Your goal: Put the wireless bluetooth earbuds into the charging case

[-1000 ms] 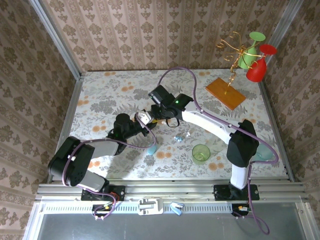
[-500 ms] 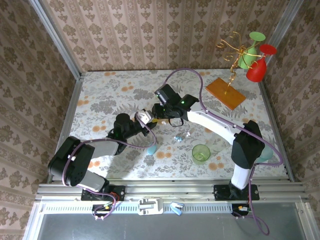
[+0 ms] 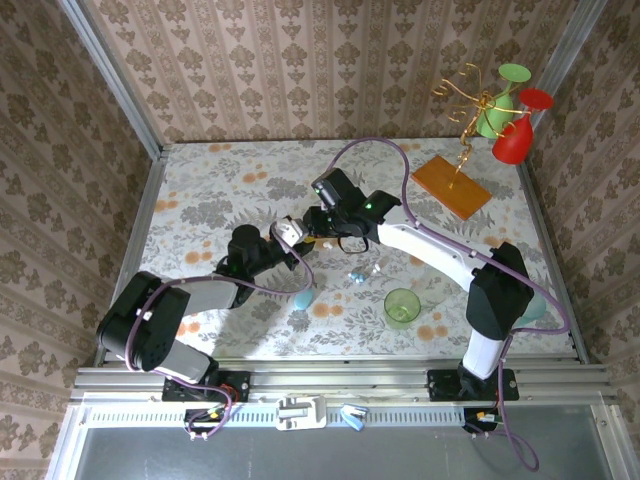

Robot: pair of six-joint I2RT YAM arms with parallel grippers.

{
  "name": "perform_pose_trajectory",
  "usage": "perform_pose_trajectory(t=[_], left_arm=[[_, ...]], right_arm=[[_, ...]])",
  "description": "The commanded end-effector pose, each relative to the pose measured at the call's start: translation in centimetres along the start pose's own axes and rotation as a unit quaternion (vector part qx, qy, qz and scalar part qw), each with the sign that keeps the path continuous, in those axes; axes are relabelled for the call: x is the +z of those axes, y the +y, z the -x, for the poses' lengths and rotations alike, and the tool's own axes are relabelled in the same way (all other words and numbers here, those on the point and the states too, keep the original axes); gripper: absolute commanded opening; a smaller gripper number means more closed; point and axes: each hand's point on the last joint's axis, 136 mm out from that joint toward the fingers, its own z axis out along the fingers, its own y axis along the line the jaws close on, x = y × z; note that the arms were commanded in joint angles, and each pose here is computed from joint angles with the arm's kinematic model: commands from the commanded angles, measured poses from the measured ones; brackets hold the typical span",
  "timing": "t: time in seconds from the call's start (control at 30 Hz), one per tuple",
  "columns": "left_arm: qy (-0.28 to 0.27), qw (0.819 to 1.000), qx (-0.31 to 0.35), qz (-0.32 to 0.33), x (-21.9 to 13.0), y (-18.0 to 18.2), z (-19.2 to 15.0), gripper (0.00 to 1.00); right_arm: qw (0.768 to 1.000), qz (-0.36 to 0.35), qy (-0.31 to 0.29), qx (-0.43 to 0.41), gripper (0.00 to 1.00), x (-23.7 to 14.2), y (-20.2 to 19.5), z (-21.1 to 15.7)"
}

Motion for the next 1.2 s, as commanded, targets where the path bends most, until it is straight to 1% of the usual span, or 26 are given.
perform_pose_trajectory(t=[0.0,0.17,0.33,0.63,0.77,0.87,0.9,0.97,1.03,1.1,1.13,1.17], left_arm=[[-0.039,0.999,0.011,-0.005,0.5,0.1,2.5,0.0],[-0.038,0.999,0.011,-0.005,0.5,0.1,2.4,0.0],[-0.042,0.999,0.009,-0.004,0.4,0.2,2.5,0.0],[-0.045,0.999,0.002,-0.002,0.2,0.4,2.5,0.0],[-0.046,0.999,-0.001,-0.004,0.2,0.4,2.5,0.0],[-0.05,0.999,-0.003,-0.008,0.1,0.3,2.6,0.0],[-0.053,0.999,-0.003,-0.01,0.0,0.3,2.8,0.0],[-0.059,0.998,-0.004,-0.017,-0.1,0.2,3.0,0.0],[-0.068,0.998,-0.004,-0.019,-0.3,0.2,3.4,0.0],[-0.07,0.997,-0.003,-0.02,-0.3,0.2,3.6,0.0],[-0.07,0.997,-0.002,-0.02,-0.3,0.2,3.6,0.0],[-0.07,0.997,-0.003,-0.02,-0.3,0.2,3.6,0.0]], right_arm=[[1.0,0.022,0.002,0.0,0.31,-0.8,0.8,-0.3],[0.999,0.029,-0.013,0.003,0.33,-1.1,1.0,0.3],[0.999,0.024,-0.026,0.008,0.38,-1.7,0.3,0.6],[0.998,0.026,-0.054,-0.002,0.4,-3.3,-0.2,1.2],[0.997,0.033,-0.073,-0.009,0.46,-4.4,-0.2,1.5],[0.996,0.023,-0.084,-0.014,0.48,-4.9,-0.7,1.6],[0.996,0.018,-0.086,-0.012,0.47,-5.1,-1.1,1.7],[0.997,0.008,-0.08,-0.006,0.4,-5.0,-1.8,1.6],[0.998,0.001,-0.066,-0.005,0.3,-4.5,-2.4,1.2],[0.998,0.0,-0.062,-0.007,0.15,-4.2,-2.4,1.0],[0.998,0.003,-0.058,-0.006,0.12,-4.0,-2.3,0.9],[0.998,0.008,-0.057,-0.005,0.12,-4.0,-2.1,0.9]])
